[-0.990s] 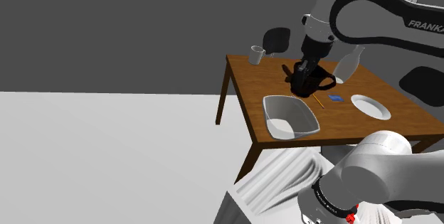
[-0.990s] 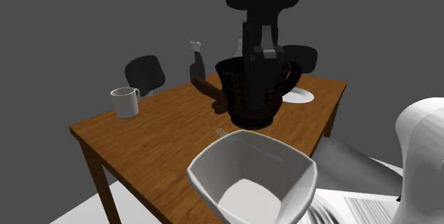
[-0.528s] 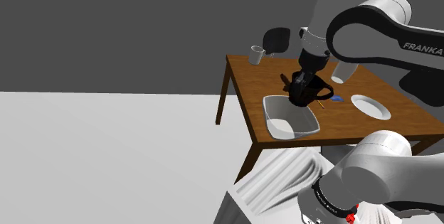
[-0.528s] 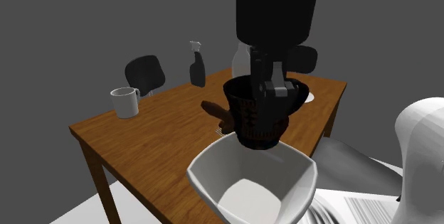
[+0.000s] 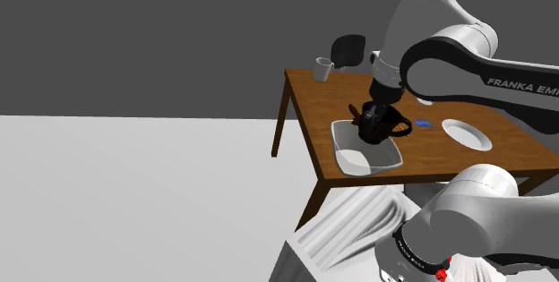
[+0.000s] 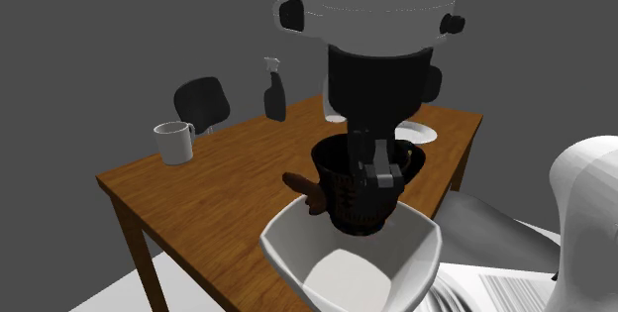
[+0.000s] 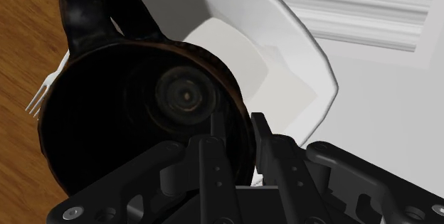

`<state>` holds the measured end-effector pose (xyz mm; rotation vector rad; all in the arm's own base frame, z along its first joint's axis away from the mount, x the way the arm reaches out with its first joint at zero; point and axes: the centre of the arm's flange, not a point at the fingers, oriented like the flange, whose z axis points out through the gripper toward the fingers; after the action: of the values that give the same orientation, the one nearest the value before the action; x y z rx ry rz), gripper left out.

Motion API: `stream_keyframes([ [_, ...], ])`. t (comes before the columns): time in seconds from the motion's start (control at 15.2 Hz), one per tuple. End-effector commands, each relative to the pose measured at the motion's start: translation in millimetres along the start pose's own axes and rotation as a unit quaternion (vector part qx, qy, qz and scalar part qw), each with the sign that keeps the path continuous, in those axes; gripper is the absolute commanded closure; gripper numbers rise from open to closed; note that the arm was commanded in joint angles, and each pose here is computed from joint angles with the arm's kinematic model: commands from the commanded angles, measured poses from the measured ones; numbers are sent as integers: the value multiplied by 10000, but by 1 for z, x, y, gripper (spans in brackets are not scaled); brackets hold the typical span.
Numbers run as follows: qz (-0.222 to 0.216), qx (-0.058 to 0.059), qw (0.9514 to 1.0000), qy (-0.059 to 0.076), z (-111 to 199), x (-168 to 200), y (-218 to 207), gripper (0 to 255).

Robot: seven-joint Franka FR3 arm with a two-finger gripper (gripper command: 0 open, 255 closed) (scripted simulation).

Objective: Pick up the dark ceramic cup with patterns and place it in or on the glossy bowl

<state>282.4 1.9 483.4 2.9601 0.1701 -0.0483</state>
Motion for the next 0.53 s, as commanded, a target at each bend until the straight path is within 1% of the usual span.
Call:
stream_keyframes([
  [0.0, 0, -1, 10000, 5, 11, 1, -2, 255],
  [0.13, 0, -1, 10000, 5, 20, 2, -4, 255],
  [0.46, 0, -1, 10000, 5, 20, 2, -4, 255],
])
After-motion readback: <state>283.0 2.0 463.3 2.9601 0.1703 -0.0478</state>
